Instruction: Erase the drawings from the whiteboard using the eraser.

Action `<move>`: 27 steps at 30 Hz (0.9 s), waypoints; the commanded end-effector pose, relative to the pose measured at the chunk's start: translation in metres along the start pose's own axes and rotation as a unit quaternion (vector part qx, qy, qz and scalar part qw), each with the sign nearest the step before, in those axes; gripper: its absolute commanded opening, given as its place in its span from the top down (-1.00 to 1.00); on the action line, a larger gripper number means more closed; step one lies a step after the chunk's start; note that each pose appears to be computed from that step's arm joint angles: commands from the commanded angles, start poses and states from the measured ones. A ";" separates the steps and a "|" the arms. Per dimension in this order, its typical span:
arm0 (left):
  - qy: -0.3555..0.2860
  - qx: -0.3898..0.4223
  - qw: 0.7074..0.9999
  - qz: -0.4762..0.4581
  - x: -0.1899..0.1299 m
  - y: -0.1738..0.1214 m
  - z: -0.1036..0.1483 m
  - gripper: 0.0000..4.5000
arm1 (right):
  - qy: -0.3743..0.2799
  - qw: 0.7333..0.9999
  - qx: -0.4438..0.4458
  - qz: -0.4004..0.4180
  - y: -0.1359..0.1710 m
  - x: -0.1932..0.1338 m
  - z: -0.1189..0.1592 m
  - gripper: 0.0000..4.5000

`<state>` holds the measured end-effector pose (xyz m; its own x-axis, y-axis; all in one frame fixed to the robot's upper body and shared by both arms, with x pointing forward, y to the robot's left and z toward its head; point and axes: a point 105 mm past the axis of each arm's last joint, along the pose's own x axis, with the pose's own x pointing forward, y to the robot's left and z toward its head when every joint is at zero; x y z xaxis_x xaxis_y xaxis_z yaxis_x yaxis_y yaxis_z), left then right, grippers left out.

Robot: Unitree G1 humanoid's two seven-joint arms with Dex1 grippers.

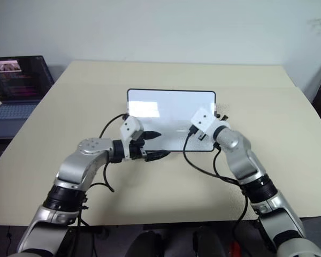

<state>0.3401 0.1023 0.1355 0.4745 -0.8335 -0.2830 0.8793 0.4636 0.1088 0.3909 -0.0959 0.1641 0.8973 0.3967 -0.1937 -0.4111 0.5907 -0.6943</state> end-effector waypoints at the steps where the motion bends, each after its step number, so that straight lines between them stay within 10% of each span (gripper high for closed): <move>1: -0.015 0.014 1.000 -0.007 0.000 -0.004 0.011 -1.00 | 0.036 0.998 0.006 0.051 0.019 -0.005 -0.019 0.51; 27: -0.013 0.007 1.000 -0.002 -0.003 -0.005 0.007 -1.00 | -0.004 0.999 0.014 0.039 0.016 0.003 0.002 0.51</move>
<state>0.3366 0.1026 0.1299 0.4724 -0.8310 -0.2936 0.8790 0.4685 0.0882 0.3765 -0.0766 0.1420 0.8164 0.4938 -0.2993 -0.5573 0.5380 -0.6324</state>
